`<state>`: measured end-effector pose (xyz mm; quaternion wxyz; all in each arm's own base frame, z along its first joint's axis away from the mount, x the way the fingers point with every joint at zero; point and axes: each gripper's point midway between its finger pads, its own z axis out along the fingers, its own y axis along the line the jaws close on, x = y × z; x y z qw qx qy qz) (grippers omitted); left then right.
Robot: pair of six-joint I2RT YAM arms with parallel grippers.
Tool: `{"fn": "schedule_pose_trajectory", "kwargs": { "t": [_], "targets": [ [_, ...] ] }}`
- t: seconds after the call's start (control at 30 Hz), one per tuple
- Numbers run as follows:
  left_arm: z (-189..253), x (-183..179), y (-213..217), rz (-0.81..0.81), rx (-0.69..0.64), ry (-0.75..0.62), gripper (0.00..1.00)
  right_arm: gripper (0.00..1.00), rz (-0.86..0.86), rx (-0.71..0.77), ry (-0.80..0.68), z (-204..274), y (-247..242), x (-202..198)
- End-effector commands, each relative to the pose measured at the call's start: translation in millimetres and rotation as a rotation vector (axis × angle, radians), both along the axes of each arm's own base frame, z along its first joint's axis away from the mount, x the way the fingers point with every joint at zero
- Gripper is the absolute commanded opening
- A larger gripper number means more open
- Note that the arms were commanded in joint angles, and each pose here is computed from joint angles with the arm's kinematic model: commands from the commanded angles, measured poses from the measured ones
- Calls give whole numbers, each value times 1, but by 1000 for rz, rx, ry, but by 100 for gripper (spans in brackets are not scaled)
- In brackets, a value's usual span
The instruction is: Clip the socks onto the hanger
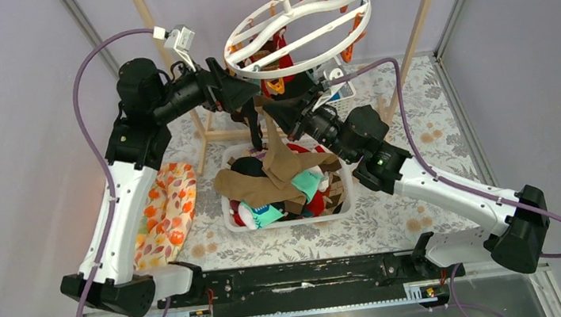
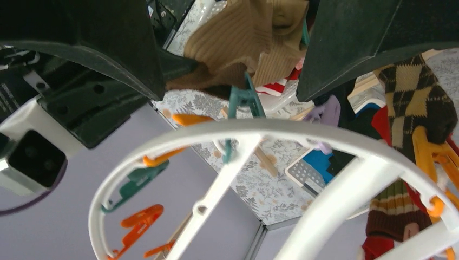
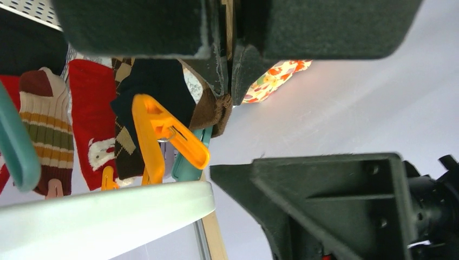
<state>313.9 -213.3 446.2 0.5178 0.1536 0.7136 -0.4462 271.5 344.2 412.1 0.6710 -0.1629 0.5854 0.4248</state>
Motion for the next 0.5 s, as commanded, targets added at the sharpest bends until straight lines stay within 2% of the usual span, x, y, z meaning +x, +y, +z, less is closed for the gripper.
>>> {"fn": "schedule_pose_trajectory", "kwargs": {
  "t": [0.0, 0.27, 0.47],
  "targets": [
    [-9, -29, 2, -63, 40, -35, 99, 0, -14, 99, -19, 41, -7, -1],
    [-73, -84, -3, -259, 93, 39, 99, 0, 30, 134, 96, 40, 10, 4],
    [-100, -84, -9, -272, 124, 82, 97, 0, 10, 185, 173, 33, 17, 12]
  ]
}}
